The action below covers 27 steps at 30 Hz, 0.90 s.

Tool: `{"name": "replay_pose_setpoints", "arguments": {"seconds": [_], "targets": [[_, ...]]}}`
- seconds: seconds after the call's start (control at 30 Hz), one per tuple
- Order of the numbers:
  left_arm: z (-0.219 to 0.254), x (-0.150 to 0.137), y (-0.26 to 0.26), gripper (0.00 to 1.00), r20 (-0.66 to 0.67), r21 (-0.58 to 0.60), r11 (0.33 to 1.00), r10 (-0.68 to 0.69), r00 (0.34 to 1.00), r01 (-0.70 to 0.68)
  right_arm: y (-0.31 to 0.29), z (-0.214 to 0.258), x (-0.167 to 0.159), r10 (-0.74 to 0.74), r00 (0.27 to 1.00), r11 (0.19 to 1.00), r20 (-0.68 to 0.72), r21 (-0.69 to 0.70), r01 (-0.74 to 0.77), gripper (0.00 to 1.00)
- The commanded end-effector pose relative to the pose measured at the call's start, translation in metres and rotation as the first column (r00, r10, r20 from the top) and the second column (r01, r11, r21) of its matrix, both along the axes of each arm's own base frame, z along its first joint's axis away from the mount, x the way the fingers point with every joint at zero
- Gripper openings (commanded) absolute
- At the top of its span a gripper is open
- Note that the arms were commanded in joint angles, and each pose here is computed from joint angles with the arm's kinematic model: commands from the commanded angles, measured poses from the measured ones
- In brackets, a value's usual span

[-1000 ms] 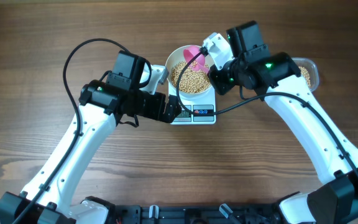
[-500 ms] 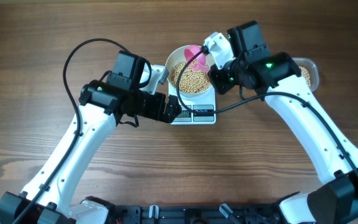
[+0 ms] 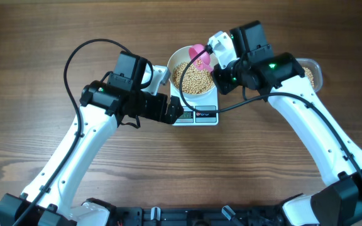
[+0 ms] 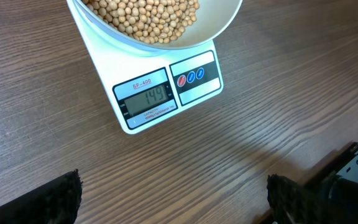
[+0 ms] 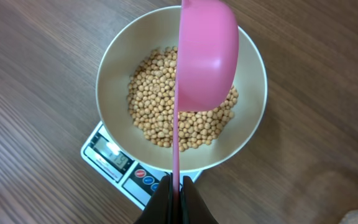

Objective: Scoop item into bowl and weigh 150g on scale
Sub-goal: 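Tilt the scoop over the bowl to trickle beans in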

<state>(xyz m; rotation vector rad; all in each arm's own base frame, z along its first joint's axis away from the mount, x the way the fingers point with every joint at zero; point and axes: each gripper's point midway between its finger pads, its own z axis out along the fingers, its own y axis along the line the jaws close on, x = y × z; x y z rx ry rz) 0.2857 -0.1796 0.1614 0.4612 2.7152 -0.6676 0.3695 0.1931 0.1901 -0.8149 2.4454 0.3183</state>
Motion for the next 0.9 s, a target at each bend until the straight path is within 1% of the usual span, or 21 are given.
{"name": "replay_pose_setpoints", "arguments": {"seconds": [0.0,0.07,0.17,0.23,0.33,0.57,0.73,0.87], "targets": [[0.001,0.001,-0.002,1.00,0.008,-0.006,1.000,-0.016,1.000,0.016,0.006,0.016,0.002,-0.051,0.998,0.994,-0.021,0.099,0.053,0.04],[0.001,0.001,-0.002,1.00,0.008,-0.006,1.000,-0.016,1.000,0.016,0.004,0.018,0.002,-0.081,0.995,0.985,-0.060,0.149,0.089,0.04],[0.001,0.001,-0.002,1.00,0.008,-0.006,1.000,-0.016,1.000,0.016,0.005,0.026,0.000,-0.040,0.992,0.960,-0.116,0.271,0.071,0.04],[0.001,0.001,-0.002,1.00,0.008,-0.006,1.000,-0.016,1.000,0.016,-0.003,0.029,0.003,-0.057,0.989,0.947,-0.137,0.307,0.097,0.04],[0.001,0.001,-0.002,1.00,0.008,-0.006,1.000,-0.016,1.000,0.016,-0.011,0.029,0.007,-0.079,0.988,0.945,-0.136,0.306,0.118,0.04],[0.001,0.001,-0.002,1.00,0.008,-0.006,1.000,-0.016,1.000,0.016,-0.011,0.029,0.007,-0.058,0.991,0.951,-0.117,0.297,0.091,0.04],[0.001,0.001,-0.002,1.00,0.008,-0.006,1.000,-0.016,1.000,0.016,-0.012,0.028,0.007,-0.033,0.995,0.959,-0.092,0.276,0.057,0.04],[0.001,0.001,-0.002,1.00,0.008,-0.006,1.000,-0.016,1.000,0.016,-0.018,0.024,0.010,-0.044,0.996,0.969,-0.075,0.237,0.061,0.04]]}}
